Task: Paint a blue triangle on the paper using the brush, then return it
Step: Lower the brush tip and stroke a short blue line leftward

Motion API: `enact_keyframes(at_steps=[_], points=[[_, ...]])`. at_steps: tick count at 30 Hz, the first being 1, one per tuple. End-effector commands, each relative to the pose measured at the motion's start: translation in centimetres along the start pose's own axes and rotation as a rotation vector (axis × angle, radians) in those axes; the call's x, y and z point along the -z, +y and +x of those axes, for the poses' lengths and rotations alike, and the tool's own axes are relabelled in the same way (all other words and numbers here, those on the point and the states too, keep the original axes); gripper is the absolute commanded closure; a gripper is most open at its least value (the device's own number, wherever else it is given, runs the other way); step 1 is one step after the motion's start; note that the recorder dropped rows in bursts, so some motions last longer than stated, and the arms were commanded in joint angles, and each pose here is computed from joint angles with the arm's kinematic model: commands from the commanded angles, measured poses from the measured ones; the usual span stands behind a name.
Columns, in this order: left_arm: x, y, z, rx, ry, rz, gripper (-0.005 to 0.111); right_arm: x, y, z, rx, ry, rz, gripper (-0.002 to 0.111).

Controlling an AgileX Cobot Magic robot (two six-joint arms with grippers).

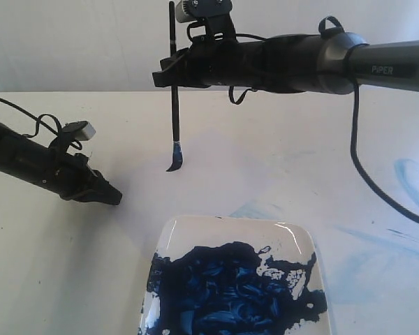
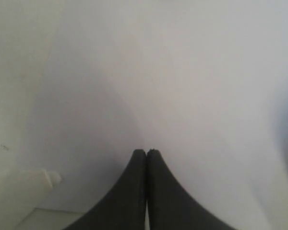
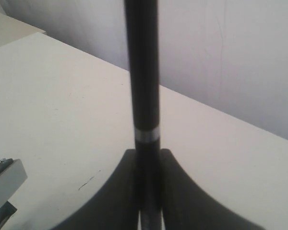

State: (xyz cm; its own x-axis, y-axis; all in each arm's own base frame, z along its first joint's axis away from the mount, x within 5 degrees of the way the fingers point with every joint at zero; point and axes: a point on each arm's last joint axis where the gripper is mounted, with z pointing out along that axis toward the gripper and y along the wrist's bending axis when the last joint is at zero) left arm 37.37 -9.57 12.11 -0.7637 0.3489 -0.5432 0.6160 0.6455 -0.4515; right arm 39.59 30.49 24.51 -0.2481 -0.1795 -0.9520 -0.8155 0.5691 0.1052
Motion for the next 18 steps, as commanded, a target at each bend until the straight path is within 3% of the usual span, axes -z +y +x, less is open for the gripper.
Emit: enact_keyframes(at_steps=[1, 18], points=[[0.0, 0.1, 0.0, 0.001, -0.004, 0.000, 0.107, -0.1, -0.4, 0.1, -0.001, 0.008, 0.046, 0.108], [0.0, 0.1, 0.0, 0.001, -0.004, -0.002, 0.107, 1.2, -2.6, -0.7, 0.009, 0.001, 0.157, 0.108]])
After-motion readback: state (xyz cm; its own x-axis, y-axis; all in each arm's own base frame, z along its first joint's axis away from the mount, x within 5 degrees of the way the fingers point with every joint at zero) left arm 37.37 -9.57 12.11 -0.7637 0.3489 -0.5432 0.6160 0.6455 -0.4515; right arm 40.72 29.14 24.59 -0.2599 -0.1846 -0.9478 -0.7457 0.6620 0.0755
